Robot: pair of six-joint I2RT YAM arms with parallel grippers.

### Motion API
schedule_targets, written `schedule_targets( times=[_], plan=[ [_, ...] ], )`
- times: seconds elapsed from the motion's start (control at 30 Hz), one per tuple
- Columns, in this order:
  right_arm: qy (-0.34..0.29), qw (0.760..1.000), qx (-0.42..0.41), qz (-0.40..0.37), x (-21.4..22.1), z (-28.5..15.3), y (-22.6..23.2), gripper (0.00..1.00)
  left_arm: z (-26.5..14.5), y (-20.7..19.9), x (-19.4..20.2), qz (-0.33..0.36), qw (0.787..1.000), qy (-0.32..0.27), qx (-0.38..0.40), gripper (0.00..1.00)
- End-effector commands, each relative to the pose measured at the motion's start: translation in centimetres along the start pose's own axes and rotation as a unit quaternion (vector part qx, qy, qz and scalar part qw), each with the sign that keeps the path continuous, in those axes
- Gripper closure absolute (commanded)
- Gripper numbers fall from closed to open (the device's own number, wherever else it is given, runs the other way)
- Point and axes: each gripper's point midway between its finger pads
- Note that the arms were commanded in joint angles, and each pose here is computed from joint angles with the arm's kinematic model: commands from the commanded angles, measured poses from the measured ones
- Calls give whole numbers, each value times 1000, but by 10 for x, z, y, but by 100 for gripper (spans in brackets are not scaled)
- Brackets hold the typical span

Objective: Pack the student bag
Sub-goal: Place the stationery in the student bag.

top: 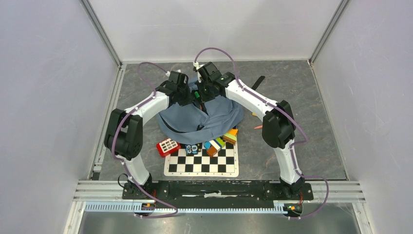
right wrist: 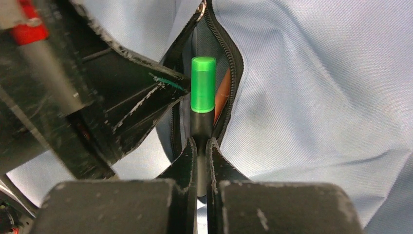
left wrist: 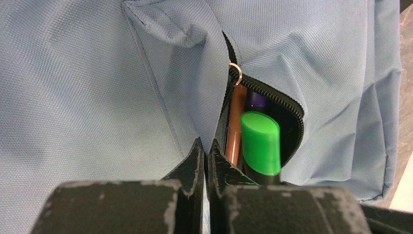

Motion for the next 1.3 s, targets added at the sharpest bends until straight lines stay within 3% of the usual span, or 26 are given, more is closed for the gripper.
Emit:
schedule_targets(
  times=[0.0,0.3,0.43,0.6,1.03,1.17,1.27],
  plan=[
    [-33,998,24,37,-14,11,-3,100,-18,-12,-13,-6,999,-29,25,98],
    [-101,992,76,28,-27,11,1,100,-19,-18,-14,-18,999,-31,40,98],
    [-111,990,76,28,-32,10,3,70,-19,-19,-14,-18,999,-27,43,98],
    [-128,990,57,25,-39,-3,10,49,-20,-17,-13,-23,999,-29,40,98],
    [-224,972,27,-61,-74,-93,19,12,-21,-15,-15,-40,998,-40,39,98],
    [-257,957,72,-114,-82,-139,-1,2,-21,-17,-16,-42,997,-43,44,98],
    [-255,952,97,-141,-72,-161,-30,2,-20,-15,-17,-44,997,-46,41,98]
  ],
)
Point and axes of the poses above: each gripper's point midway between its finger pads, its own z axis out along the fingers, its own y axis along the line the jaws close on, x = y × z, and after that the axes turned 13 degrees about z, right-handed
